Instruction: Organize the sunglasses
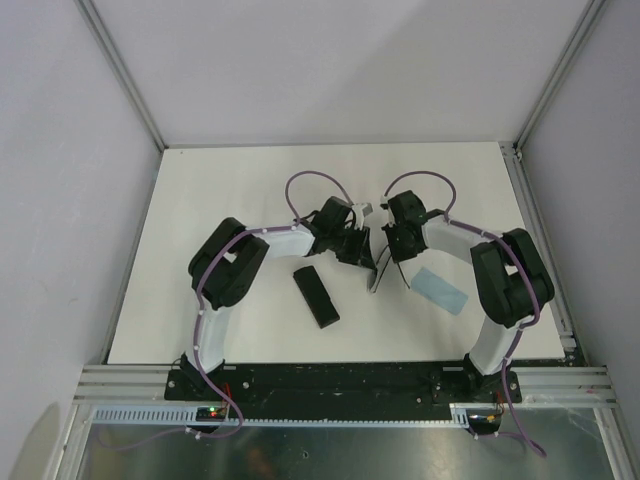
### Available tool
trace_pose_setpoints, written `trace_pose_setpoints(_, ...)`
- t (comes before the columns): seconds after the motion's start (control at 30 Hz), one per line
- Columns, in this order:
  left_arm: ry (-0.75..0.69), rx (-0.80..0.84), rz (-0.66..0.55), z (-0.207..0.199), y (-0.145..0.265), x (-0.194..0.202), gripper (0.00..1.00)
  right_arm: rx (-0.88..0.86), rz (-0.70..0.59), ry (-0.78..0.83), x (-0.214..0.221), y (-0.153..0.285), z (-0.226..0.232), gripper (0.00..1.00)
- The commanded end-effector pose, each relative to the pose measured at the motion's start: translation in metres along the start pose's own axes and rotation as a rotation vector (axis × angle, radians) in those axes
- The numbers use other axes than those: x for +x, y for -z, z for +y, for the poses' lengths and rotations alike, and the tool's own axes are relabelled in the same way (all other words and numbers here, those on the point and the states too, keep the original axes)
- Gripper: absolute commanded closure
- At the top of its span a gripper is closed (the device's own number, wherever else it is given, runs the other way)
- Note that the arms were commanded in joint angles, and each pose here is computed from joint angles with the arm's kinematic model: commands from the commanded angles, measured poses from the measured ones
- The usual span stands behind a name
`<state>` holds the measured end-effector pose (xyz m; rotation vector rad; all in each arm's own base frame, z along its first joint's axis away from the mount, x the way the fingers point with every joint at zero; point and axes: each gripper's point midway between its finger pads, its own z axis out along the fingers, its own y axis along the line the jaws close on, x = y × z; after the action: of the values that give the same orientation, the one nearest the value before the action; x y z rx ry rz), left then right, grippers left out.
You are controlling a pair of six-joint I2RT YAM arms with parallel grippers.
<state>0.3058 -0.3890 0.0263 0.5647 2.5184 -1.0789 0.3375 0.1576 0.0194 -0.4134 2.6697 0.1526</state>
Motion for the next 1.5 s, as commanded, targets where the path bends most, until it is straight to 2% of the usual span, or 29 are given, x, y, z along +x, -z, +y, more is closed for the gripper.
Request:
trace_pose_setpoints(0.0, -0.01, 0.028, 0.0, -0.014, -0.007, -0.006, 0.65, -0.049, -0.003, -0.101, -0.01, 0.001, 0.016, 1.0)
trace_pose_setpoints(0.33, -0.008, 0.037, 0.016, -0.023, -0.014, 0.001, 0.65, -0.119, -0.041, -0.416, -0.028, -0.009, 0.048, 1.0)
trace_pose_setpoints(0.47, -0.007, 0.032, 0.016, -0.023, -0.013, 0.003, 0.65, -0.132, -0.068, -0.451, -0.036, -0.006, 0.057, 0.86)
trace_pose_setpoints(0.7, -0.012, 0.015, -0.001, -0.018, -0.005, 0.0, 0.65, -0.086, -0.092, -0.427, -0.037, 0.01, 0.045, 0.76)
trace_pose_setpoints(0.9, -0.011, 0.0, -0.044, -0.012, 0.019, -0.009, 0.65, 0.041, -0.118, -0.383, -0.034, 0.031, 0.014, 0.69)
trace_pose_setpoints(1.03, -0.013, -0.006, -0.079, -0.01, 0.041, -0.014, 0.65, 0.067, -0.125, -0.364, -0.033, 0.04, 0.006, 0.67)
trace_pose_setpoints(1.2, -0.027, -0.013, -0.142, -0.016, 0.079, -0.021, 0.64, 0.06, -0.146, -0.327, -0.034, 0.051, 0.009, 0.61)
trace_pose_setpoints(1.37, -0.025, -0.051, -0.223, -0.016, 0.126, -0.018, 0.62, 0.049, -0.222, -0.259, -0.041, 0.076, 0.022, 0.61)
trace_pose_setpoints(1.47, 0.009, -0.1, -0.266, -0.008, 0.146, -0.007, 0.56, -0.002, -0.254, -0.225, -0.044, 0.089, 0.045, 0.62)
